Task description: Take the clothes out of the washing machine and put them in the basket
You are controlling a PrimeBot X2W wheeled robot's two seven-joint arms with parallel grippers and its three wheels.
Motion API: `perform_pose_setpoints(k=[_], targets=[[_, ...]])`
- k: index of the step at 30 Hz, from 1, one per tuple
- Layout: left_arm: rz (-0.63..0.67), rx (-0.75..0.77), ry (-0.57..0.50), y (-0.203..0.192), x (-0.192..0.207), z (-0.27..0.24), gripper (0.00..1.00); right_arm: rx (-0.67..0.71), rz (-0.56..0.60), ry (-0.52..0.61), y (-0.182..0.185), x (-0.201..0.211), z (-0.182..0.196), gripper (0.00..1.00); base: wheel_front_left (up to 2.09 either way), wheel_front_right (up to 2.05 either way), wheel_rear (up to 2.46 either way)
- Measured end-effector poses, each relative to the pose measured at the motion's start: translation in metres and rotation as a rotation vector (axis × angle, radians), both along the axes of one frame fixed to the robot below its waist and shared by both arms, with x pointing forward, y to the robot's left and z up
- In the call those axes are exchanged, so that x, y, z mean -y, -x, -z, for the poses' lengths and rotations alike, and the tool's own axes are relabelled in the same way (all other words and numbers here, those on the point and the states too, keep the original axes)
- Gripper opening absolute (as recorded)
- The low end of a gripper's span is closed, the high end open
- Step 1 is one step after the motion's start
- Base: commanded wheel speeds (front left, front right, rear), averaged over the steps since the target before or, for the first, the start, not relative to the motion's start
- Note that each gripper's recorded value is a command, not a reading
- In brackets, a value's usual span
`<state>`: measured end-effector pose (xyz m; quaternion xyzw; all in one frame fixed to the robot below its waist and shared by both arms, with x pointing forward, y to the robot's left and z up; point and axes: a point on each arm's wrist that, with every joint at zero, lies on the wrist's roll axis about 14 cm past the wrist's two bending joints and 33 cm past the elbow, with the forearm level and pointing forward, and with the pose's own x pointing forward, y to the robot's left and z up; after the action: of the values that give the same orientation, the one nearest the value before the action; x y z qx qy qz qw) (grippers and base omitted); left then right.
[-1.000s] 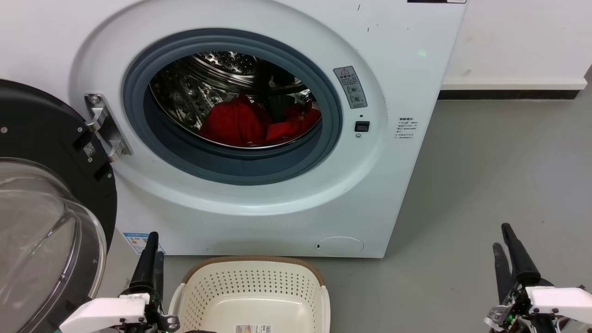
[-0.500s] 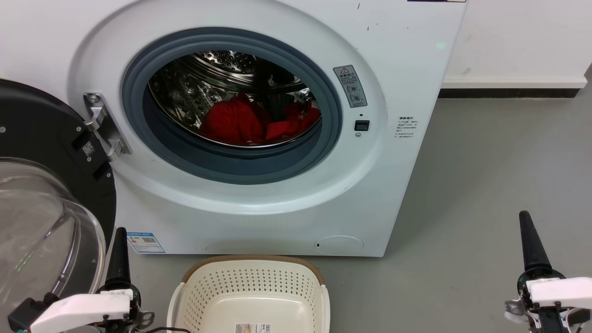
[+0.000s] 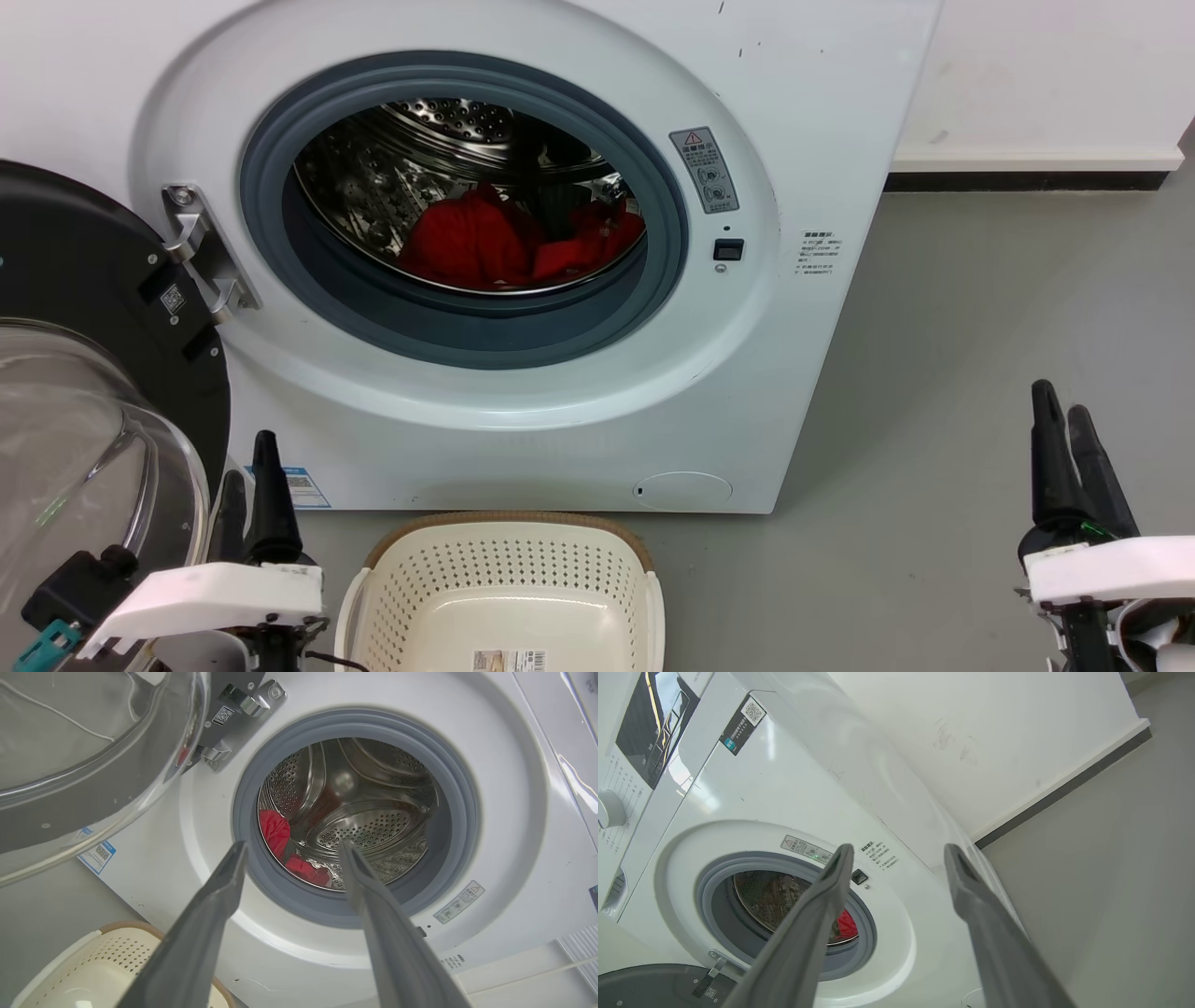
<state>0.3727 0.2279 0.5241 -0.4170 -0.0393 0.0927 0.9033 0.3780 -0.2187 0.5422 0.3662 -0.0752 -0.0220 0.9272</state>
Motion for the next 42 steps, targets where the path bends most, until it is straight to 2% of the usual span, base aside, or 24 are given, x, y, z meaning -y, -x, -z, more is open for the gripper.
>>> perform_pose_setpoints(k=[20, 33, 42], targets=[[0.047, 0.01, -0.4, 0.002, 0.036, -0.015, 1.0, 0.05, -0.028, 0.405, 0.005, -0.025, -0.017, 1.0, 0.0, 0.0, 0.0], [0.052, -0.007, -0.622, 0.006, 0.049, -0.014, 1.0, 0.033, -0.077, 0.527, 0.01, -0.044, -0.004, 1.0, 0.0, 0.0, 0.0], [0.079, 0.011, -0.683, 0.01, 0.06, -0.014, 1.0, 0.044, -0.089, 0.619, 0.011, -0.051, -0.003, 1.0, 0.0, 0.0, 0.0]])
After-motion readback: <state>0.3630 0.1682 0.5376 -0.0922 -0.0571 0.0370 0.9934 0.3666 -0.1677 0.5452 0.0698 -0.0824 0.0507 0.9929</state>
